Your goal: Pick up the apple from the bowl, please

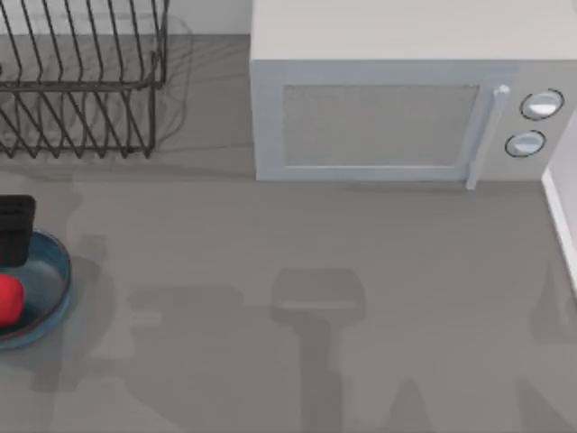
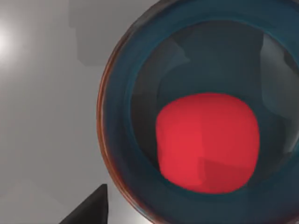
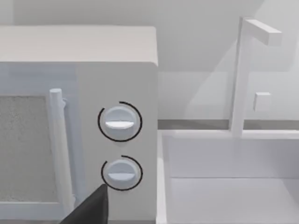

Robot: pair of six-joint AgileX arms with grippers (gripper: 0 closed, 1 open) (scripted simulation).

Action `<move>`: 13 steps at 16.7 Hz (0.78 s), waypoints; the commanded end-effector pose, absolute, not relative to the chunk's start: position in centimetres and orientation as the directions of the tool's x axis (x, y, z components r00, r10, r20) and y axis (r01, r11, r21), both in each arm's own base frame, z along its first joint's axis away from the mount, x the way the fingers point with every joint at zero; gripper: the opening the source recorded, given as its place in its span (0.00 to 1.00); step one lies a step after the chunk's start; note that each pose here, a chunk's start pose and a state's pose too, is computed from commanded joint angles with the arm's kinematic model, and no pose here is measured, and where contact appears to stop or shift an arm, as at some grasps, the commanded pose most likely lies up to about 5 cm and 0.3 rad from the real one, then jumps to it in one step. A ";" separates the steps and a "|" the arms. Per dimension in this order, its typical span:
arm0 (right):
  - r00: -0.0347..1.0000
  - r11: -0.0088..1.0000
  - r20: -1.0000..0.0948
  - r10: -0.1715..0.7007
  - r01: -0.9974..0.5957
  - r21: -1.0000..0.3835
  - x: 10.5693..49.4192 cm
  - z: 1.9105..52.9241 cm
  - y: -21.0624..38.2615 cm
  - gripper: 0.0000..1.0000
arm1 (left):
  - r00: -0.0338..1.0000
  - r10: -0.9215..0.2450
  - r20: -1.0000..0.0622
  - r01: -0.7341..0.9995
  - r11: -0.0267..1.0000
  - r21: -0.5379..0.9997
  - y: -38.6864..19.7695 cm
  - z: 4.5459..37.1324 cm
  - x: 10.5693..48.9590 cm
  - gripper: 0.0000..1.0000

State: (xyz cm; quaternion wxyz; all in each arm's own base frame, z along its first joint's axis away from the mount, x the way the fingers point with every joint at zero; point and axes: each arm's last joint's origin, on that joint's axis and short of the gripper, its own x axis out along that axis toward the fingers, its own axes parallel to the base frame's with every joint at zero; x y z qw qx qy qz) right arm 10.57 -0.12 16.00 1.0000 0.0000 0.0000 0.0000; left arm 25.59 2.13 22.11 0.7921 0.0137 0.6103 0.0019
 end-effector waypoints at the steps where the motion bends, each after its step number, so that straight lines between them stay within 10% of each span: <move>1: 1.000 1.000 0.000 0.000 0.000 0.000 10.6 16.0 -0.1 1.00 | 0.191 0.016 -0.981 0.016 1.000 0.019 2.3 21.6 26.7 1.00; 6: 1.000 1.000 0.000 0.000 0.000 0.000 10.6 16.0 -0.1 1.00 | 0.007 0.001 -1.000 0.020 1.000 0.001 3.0 20.0 29.7 1.00; 13: 1.000 1.000 0.000 0.000 0.000 0.000 10.6 16.0 -0.1 1.00 | -0.001 0.000 -1.000 0.024 1.000 0.000 2.8 19.4 29.9 1.00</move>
